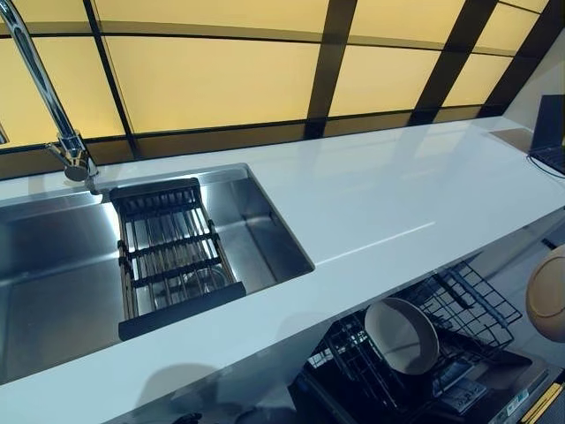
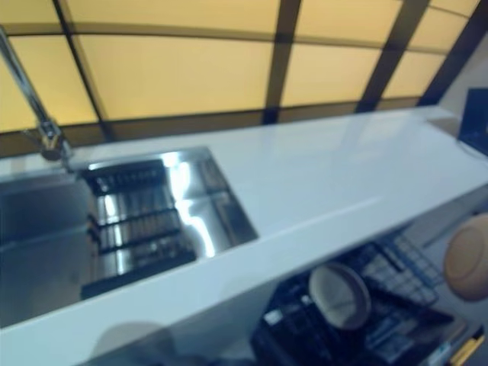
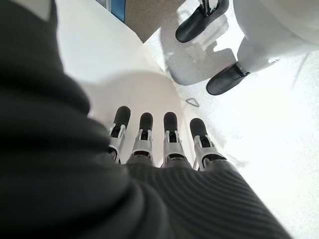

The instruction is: Take plates into dishwasher

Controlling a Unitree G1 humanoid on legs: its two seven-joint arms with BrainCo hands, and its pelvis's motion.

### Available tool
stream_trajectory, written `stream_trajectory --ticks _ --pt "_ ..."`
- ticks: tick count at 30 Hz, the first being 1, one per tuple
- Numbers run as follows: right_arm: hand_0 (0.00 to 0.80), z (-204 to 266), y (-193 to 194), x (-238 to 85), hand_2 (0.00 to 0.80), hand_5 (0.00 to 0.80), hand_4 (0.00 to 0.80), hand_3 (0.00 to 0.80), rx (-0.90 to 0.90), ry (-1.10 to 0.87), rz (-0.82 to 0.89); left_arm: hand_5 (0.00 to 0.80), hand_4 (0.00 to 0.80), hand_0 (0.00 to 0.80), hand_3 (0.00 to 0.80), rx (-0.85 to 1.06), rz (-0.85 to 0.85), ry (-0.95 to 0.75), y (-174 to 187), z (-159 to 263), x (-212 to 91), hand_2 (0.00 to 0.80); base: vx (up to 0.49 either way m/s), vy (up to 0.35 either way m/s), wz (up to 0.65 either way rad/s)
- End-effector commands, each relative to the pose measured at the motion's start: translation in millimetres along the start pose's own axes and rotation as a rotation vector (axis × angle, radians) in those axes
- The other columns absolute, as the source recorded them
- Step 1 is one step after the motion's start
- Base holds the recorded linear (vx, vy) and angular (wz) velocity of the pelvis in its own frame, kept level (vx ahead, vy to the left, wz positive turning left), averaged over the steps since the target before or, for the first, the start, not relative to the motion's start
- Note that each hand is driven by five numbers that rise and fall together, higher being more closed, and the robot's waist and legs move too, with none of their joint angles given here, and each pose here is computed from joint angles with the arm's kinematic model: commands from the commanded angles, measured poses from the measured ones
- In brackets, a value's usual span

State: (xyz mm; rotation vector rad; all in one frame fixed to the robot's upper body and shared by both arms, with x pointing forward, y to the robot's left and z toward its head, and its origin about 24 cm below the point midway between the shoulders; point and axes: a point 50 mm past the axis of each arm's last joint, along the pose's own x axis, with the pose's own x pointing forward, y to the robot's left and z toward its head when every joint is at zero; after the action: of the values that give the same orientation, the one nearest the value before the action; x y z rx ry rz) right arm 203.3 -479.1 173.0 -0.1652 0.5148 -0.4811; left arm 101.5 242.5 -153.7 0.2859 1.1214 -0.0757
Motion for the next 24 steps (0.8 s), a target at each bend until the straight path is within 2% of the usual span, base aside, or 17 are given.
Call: stream_trajectory --ticks 1,24 --pt "0.800 21 -2 -5 0.800 0.800 0.800 0.800 -0.007 -0.132 0.001 0.000 0.000 0.000 0.000 0.016 0.020 -0.050 8 15 2 0.000 -0.035 -0.033 -0.03" --pt "0.800 2 40 13 0.800 0.800 0.800 0.800 -0.119 -0.101 0.115 0.000 0.000 0.000 0.000 0.012 0.032 -0.119 18 35 3 0.000 -0.031 -0.038 0.00"
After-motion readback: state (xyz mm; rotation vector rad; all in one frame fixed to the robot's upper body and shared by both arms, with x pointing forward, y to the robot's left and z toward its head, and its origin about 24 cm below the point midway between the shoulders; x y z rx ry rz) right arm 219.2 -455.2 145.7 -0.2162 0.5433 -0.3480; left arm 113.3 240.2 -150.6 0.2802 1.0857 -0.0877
